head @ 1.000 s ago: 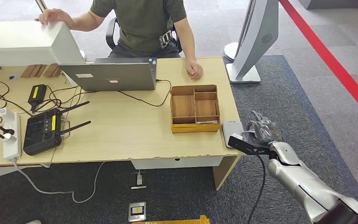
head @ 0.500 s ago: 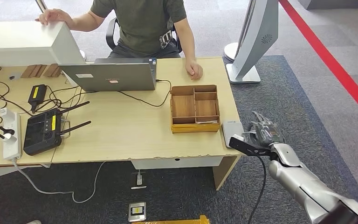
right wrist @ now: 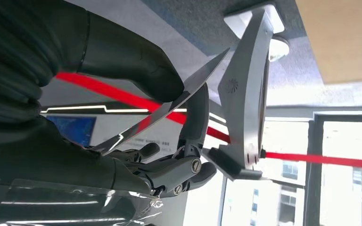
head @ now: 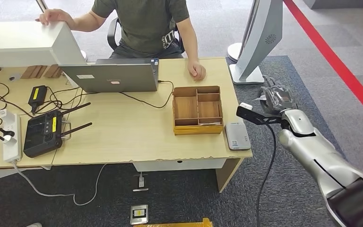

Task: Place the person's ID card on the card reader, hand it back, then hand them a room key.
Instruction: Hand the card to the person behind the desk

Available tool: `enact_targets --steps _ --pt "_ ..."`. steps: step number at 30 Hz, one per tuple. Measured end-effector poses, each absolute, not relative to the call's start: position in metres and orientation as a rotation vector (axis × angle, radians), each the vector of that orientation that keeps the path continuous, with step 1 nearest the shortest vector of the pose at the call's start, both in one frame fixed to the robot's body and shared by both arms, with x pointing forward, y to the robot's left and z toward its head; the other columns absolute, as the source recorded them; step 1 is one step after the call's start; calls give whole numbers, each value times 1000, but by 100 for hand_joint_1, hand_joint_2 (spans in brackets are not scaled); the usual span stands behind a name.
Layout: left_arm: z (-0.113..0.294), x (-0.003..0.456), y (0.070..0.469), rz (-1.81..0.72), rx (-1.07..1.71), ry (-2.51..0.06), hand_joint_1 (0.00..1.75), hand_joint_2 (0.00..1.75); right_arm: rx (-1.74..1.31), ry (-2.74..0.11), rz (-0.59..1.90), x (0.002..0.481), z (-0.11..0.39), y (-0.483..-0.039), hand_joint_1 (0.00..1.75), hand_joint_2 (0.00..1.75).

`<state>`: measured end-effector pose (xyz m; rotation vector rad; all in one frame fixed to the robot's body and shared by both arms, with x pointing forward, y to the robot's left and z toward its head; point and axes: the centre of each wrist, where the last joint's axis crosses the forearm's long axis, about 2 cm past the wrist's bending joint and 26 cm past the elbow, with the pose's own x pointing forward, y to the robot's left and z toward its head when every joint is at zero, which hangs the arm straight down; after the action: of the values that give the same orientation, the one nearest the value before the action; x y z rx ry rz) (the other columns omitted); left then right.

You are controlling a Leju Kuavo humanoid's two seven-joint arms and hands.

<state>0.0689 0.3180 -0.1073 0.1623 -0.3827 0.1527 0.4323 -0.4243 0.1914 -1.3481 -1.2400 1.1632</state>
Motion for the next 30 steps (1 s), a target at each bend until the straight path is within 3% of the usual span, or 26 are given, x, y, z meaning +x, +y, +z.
enact_targets --steps 6,12,22,30 --pt "-107 69 318 150 159 -384 0 175 -1402 -1379 1197 464 253 -391 175 175" --pt "-107 71 317 148 157 -389 0 175 -1373 -1557 1277 482 286 -327 175 175" --pt "-107 72 316 134 157 -392 0 175 -1222 -1779 1384 483 298 -222 175 175" --pt "-107 71 316 133 161 -391 0 175 -1158 -1818 1430 478 295 -182 175 175"
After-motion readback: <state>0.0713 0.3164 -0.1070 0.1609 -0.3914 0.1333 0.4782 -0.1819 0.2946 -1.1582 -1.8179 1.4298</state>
